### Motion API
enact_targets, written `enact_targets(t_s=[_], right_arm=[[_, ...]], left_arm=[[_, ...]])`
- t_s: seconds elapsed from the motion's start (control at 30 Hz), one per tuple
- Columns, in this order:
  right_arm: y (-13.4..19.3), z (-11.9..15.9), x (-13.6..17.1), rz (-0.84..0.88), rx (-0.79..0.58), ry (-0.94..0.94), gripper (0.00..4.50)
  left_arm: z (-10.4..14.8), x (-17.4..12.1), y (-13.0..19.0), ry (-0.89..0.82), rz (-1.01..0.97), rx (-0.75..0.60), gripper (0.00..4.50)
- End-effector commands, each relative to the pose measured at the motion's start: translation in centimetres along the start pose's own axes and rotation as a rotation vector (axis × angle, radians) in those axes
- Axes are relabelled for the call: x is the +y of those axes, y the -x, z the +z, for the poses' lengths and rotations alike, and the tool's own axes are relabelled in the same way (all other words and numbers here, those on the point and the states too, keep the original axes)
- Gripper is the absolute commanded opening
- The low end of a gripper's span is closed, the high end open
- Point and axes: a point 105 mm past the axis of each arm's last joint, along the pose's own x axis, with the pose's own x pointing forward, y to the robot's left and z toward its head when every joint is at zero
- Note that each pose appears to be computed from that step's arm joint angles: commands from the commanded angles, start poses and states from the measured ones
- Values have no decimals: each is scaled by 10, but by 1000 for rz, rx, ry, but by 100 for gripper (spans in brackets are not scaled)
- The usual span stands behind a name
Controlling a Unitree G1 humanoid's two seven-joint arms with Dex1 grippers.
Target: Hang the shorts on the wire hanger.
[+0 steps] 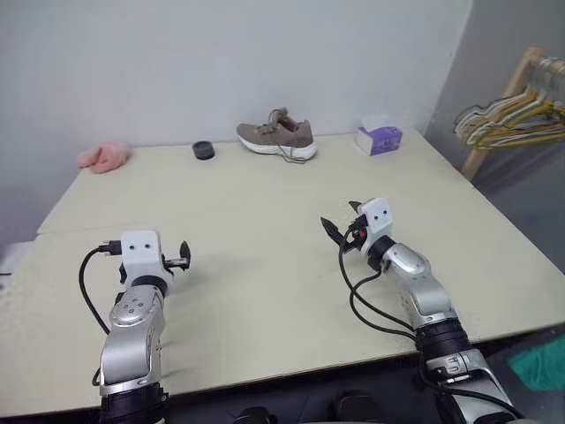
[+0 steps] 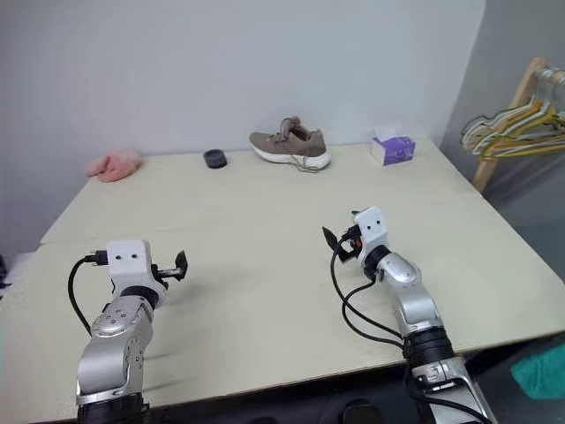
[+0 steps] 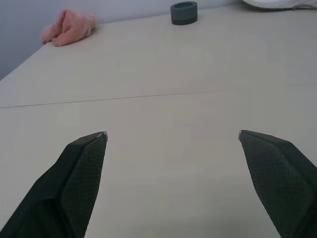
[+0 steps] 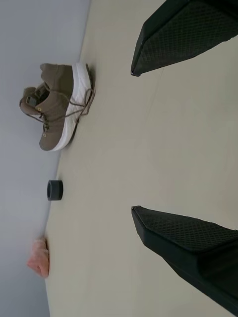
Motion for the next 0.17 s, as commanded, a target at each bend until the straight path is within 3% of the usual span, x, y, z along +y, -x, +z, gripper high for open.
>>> enact_targets(t_s=[0.03,0.17], right_arm=[[-3,14,-2,21,-47,13,447],[-4,15,-5,22,-39,2,447]], left_arm=[[24,2,1,-21,-18,-91,450],[36,2,-1,-37,-30,-141,450]])
